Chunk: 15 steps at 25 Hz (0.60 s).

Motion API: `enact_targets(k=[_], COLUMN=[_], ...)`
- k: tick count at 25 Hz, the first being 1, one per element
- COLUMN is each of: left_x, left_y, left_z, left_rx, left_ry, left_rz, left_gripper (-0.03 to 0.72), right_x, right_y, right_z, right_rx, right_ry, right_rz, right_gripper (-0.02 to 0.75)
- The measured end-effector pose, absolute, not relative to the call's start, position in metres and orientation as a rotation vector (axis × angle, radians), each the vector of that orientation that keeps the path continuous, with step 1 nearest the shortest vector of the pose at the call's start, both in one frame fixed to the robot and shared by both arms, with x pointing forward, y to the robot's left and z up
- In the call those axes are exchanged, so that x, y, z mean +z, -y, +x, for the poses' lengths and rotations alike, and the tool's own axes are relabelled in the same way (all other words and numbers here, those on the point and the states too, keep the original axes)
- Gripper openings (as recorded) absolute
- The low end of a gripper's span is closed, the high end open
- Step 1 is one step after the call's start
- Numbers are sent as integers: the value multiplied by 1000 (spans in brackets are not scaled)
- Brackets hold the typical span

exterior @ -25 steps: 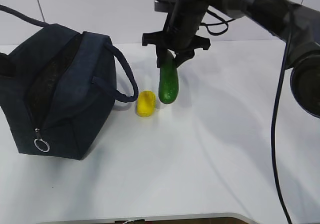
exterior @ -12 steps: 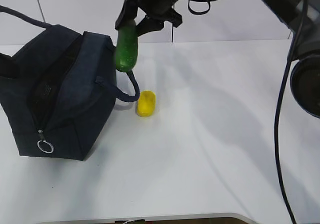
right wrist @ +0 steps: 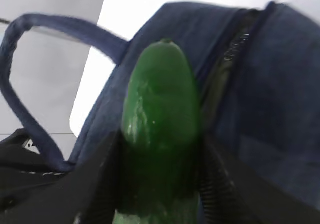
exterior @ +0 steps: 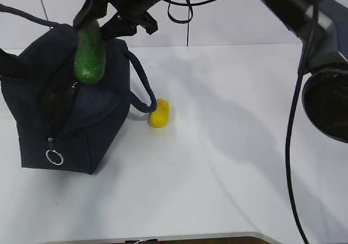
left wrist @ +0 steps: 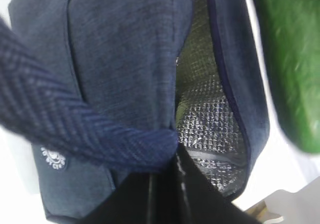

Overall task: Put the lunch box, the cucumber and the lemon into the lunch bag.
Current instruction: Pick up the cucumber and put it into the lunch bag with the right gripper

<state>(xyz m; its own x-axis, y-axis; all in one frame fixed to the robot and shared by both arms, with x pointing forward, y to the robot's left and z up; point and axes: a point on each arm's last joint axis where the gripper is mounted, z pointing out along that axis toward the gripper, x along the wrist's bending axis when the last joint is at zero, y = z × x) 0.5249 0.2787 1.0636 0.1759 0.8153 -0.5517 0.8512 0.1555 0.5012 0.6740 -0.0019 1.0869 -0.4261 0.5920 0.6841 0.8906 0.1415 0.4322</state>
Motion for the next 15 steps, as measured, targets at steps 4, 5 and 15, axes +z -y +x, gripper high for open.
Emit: enact_targets(k=[4, 5, 15], left_x=[1064, 1064, 1065], left_y=[-278, -278, -277], left_z=[525, 525, 525], left_rx=[-65, -68, -84], left_ry=[-1616, -1615, -1604], left_rz=[1626, 1625, 1611], left_gripper=[-6, -6, -6], right_x=[1088, 1088, 1038], right_y=[-13, -15, -28], right_z=[666, 665, 678], right_rx=[-1194, -1206, -1123], right_ry=[2093, 2098, 2082], right_rz=[-1396, -1396, -1444], right_gripper=[355, 355, 355])
